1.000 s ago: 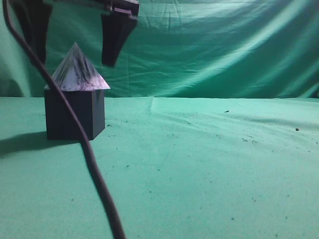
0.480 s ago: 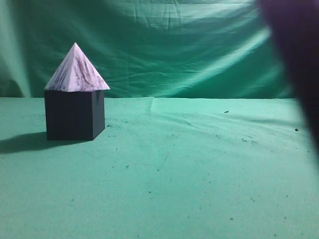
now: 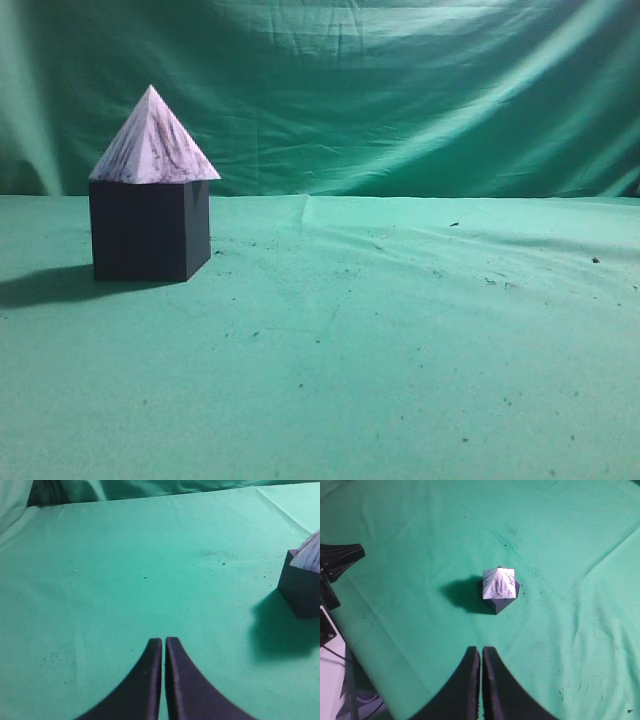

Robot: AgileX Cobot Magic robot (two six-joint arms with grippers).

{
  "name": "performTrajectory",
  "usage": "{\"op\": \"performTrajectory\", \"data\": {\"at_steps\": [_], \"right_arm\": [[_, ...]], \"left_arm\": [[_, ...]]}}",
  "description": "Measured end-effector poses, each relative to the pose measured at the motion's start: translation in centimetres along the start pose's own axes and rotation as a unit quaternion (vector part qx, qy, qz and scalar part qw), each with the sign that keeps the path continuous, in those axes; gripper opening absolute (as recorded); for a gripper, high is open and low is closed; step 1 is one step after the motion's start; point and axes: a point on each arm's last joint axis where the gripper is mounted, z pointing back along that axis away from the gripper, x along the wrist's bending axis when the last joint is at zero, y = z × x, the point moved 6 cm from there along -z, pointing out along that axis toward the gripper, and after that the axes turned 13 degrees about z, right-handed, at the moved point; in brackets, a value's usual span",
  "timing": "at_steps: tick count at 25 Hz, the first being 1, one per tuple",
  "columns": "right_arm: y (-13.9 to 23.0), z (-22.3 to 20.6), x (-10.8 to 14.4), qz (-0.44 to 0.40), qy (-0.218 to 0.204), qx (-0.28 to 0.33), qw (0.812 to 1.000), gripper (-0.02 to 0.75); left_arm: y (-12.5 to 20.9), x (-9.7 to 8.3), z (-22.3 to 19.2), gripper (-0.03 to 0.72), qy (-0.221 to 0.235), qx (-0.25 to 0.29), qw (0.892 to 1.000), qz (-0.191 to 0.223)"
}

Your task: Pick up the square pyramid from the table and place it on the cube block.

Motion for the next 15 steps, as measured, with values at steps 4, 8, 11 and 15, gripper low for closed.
{"op": "performTrajectory", "data": {"at_steps": [4,8,11,15], "right_arm": [[3.3,2.8,0.9,-0.001,0.013,-0.063,0.998,0.0],[6.2,4.7,2.2,-0.013,0.003,-0.125,0.992,0.0],[8.2,6.1,3.3,-0.025,-0.014,-0.164,0.986,0.0],[10.4,8.2,4.3,-0.028,-0.022,-0.192,0.981,0.0]], "left_arm": [[0.0,0.0,0.0,0.0,0.0,0.0,1.0,0.0],[0.0,0.0,0.0,0.0,0.0,0.0,1.0,0.0],[0.0,0.0,0.0,0.0,0.0,0.0,1.0,0.0],[0.0,0.0,0.0,0.0,0.0,0.0,1.0,0.0]]}}
